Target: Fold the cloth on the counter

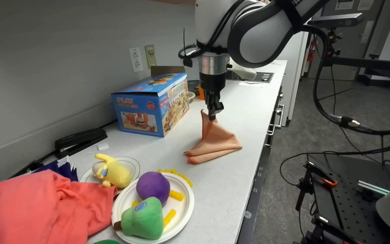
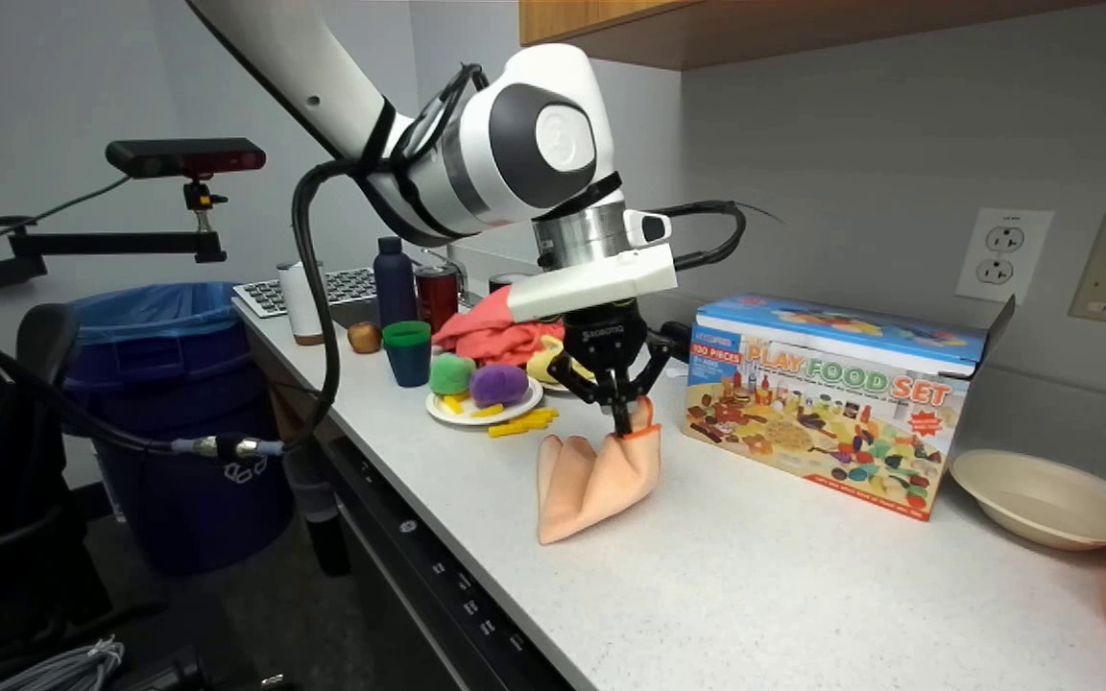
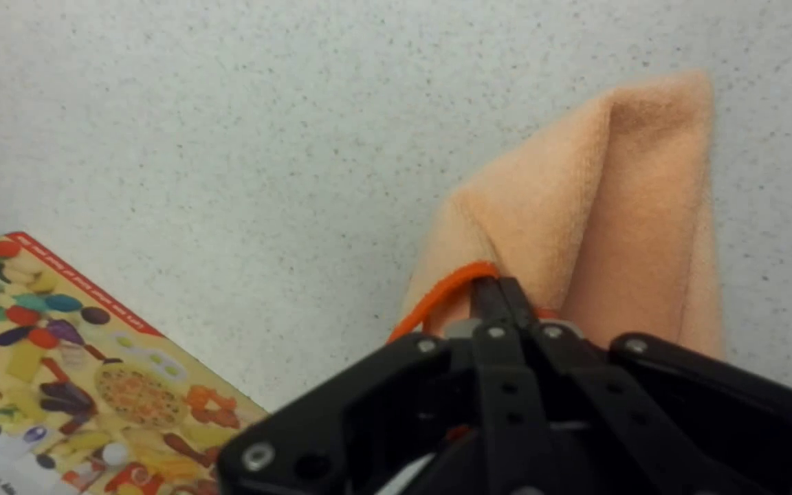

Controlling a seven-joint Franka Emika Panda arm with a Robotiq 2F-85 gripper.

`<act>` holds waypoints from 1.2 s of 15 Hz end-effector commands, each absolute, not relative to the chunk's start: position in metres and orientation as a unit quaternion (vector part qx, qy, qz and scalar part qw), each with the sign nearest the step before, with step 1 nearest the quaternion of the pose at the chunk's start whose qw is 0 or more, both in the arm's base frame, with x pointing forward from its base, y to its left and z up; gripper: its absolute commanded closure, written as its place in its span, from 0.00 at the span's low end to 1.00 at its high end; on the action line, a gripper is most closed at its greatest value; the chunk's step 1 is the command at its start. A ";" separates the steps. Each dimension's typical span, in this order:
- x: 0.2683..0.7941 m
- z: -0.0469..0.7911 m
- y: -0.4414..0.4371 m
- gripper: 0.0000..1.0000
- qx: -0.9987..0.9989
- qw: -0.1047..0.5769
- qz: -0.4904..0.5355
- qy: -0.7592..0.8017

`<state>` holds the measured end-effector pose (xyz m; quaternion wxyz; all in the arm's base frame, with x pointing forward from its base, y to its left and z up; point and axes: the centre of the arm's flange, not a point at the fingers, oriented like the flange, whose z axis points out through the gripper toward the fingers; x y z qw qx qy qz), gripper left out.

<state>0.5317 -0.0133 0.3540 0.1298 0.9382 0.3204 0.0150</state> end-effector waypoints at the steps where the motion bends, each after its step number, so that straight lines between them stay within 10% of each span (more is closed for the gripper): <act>1: 0.541 0.369 -0.002 1.00 0.931 0.114 0.005 0.347; 18: 0.549 0.394 -0.018 1.00 0.891 0.186 -0.147 0.388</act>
